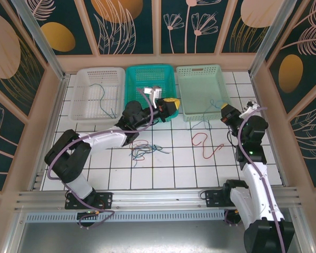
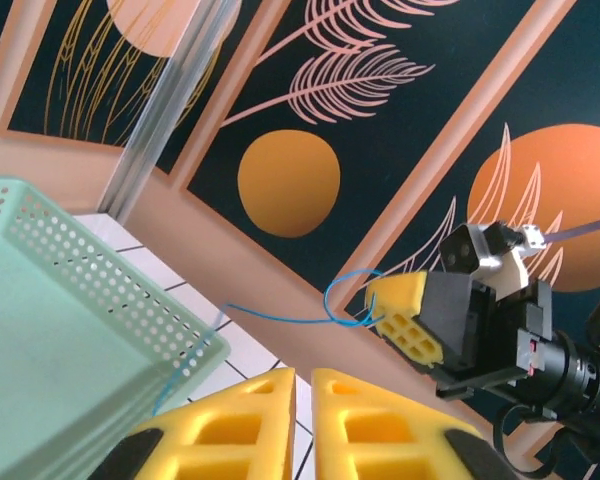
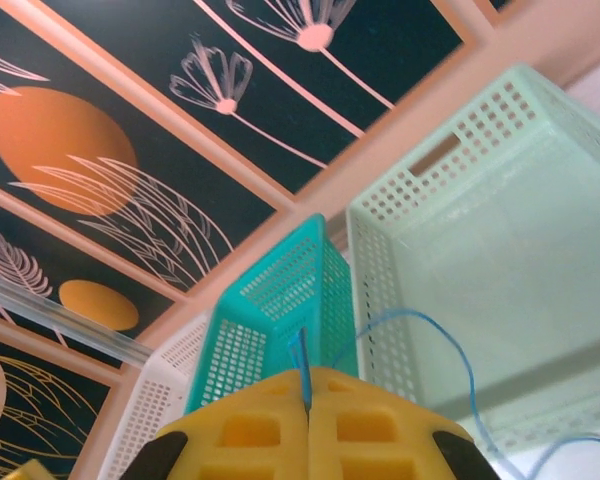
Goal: Untangle the cables
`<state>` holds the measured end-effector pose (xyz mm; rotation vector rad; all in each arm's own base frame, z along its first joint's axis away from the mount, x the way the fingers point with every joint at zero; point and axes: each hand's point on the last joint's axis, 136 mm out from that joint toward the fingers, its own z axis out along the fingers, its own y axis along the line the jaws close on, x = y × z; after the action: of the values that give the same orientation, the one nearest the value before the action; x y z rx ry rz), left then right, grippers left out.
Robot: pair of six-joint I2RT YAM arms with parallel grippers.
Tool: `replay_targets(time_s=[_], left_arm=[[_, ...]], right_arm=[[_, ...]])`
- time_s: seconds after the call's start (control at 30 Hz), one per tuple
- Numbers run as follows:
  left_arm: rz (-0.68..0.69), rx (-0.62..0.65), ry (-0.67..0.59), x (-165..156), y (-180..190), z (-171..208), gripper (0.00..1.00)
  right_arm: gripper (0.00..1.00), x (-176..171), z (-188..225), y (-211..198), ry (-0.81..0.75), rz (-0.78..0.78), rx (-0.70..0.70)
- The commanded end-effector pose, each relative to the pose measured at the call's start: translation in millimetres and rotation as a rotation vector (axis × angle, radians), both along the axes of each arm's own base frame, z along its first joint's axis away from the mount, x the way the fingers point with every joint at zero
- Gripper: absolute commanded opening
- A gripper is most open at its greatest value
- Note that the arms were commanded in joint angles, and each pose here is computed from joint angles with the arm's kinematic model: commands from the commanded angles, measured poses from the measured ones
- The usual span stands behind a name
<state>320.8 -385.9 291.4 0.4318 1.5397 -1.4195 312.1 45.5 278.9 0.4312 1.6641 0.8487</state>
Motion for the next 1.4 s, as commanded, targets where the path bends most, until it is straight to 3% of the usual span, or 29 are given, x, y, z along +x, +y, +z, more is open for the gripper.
replay_targets(time_s=[0.0,0.13,0.27,0.37,0.6,0.87,1.1,1.37], left_arm=[[-0.007,-0.013,0.053,-1.9,-0.8,9.2,0.3],[0.053,0.08,0.069,-1.0,9.8,-0.8,0.43],[0.167,0.17,-0.101,-0.5,30.2,38.0,0.56],[0.158,0.21,-0.244,-8.1,32.6,68.4,0.64],[-0.101,0.201,-0.269,-20.5,-11.3,71.8,0.63],[-0.273,0.14,-0.152,-11.6,-49.7,42.1,0.57],[-0.294,0.11,-0.152,-13.1,-51.7,40.1,0.55],[-0.22,0.089,-0.176,-13.0,-37.4,48.6,0.51]], right_arm=[[0.0,-7.5,49.4,0.2,-0.195,0.001,-0.059],[0.0,-13.6,66.9,12.4,-0.268,0.076,-0.127],[0.0,-18.1,75.1,40.5,-0.286,0.265,-0.23],[0.0,-23.9,73.4,58.0,-0.281,0.398,-0.282],[0.0,-37.0,70.9,84.5,-0.285,0.581,-0.308],[0.0,-42.9,73.6,98.2,-0.317,0.624,-0.325],[0.0,-44.6,75.7,102.6,-0.328,0.635,-0.322],[0.0,-40.0,70.1,99.5,-0.303,0.609,-0.339]])
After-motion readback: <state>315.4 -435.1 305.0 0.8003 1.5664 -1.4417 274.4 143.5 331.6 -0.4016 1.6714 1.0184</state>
